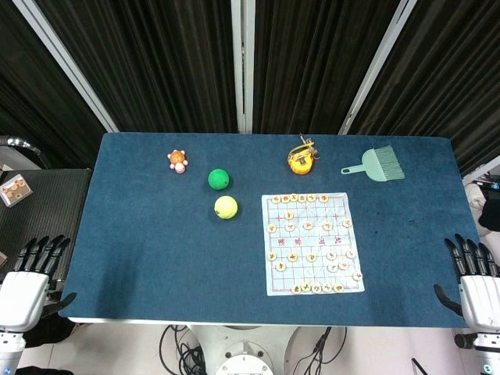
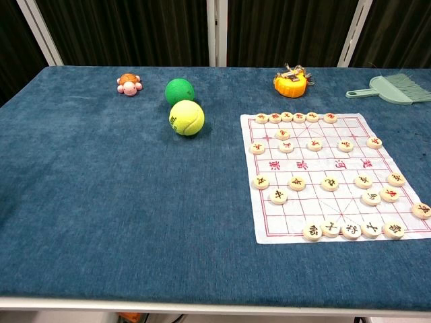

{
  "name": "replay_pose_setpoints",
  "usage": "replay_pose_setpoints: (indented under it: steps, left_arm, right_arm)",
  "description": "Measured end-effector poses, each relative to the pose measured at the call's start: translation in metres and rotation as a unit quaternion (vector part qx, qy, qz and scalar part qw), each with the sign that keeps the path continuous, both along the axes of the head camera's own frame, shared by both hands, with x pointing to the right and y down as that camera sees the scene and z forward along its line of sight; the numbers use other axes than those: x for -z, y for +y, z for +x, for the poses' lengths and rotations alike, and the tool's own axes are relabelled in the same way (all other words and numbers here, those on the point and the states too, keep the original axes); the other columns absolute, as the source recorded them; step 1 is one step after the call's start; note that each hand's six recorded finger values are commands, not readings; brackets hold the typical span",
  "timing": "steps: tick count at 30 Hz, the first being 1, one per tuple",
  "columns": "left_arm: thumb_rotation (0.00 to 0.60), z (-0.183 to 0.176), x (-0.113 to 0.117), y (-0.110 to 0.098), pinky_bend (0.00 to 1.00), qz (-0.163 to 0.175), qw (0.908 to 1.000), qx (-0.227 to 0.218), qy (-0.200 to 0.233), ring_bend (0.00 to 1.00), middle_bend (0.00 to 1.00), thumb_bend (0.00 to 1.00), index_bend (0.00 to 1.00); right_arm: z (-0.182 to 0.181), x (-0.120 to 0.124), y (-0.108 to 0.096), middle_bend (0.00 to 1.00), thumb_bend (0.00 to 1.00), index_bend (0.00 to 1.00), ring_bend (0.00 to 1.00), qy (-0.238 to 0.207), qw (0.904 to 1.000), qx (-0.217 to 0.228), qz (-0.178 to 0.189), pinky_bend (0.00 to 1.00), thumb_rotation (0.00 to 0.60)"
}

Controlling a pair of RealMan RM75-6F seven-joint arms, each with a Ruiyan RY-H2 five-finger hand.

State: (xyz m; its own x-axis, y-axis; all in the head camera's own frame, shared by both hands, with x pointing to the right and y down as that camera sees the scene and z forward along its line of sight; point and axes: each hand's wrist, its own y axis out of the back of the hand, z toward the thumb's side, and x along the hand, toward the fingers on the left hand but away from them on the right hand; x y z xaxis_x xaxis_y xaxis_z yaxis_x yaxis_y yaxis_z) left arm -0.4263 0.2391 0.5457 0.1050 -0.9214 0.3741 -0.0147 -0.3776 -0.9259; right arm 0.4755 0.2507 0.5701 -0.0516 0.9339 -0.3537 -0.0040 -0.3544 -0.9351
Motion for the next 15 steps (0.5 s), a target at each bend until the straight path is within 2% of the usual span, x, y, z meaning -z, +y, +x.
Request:
replay_pose_setpoints:
  steps: [9,15]
  left_arm:
    - [0.600,0.001,0.001,0.002,0.00,0.001,1.0000,0.000,0.001,0.00,0.05,0.11,0.07]
    - [0.600,0.001,0.002,0.001,0.00,0.003,1.0000,0.000,0.004,0.00,0.05,0.11,0.07]
  right_arm:
    - [-0.004,-0.001,0.000,0.00,0.16,0.00,0.00,-0.002,1.0000,0.007,-0.001,0.00,0.600]
    - [-0.016,-0.003,-0.003,0.00,0.16,0.00,0.00,-0.003,0.9995,0.031,-0.003,0.00,0.600]
